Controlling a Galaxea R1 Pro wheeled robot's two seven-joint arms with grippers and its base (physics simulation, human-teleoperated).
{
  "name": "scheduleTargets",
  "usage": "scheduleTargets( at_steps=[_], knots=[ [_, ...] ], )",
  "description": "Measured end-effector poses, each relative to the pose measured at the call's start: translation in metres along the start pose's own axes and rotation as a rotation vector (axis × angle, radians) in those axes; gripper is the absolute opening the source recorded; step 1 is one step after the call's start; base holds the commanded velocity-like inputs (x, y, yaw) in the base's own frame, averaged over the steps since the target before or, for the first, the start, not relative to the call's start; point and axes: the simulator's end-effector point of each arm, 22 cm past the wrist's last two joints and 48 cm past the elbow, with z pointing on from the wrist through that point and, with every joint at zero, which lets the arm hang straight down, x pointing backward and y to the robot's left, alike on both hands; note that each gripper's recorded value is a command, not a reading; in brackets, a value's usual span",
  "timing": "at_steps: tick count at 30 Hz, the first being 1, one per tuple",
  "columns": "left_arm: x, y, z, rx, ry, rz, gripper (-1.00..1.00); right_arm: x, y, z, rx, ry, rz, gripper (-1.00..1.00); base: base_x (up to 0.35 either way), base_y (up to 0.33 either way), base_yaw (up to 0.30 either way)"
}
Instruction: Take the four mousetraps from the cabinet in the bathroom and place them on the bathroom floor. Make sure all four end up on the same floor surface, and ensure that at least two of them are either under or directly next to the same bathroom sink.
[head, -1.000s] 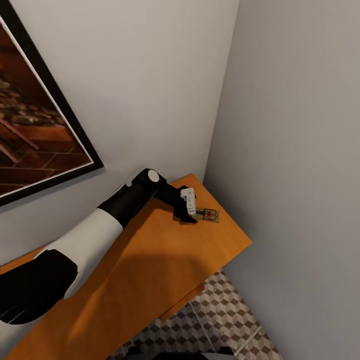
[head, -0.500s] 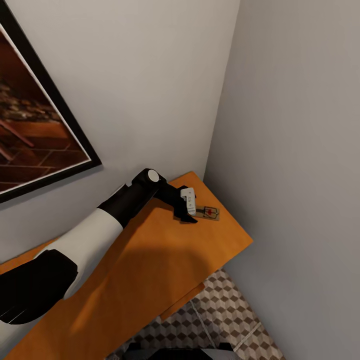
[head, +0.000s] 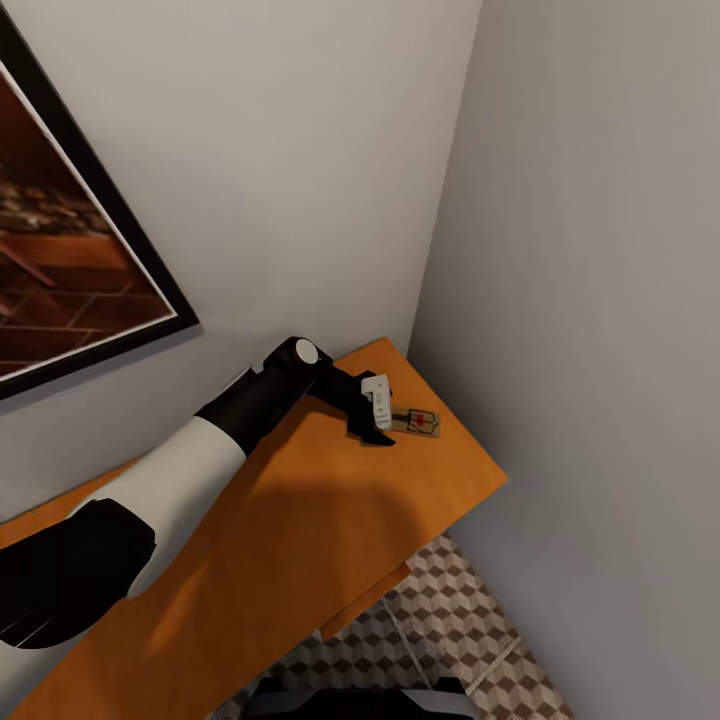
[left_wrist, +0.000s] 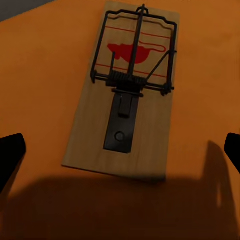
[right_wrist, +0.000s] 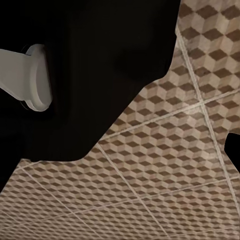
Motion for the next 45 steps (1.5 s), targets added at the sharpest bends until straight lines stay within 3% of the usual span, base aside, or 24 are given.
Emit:
scheduleTargets(
  at_steps=[45],
  knots=[
    [-0.0007,0.0004,0.001,-0.002,-0.002,0.003,1.0,0.0025,0.0002,-0.0001,0.0,0.005,0.0,1.0,0.0,0.0,0.0]
  ],
)
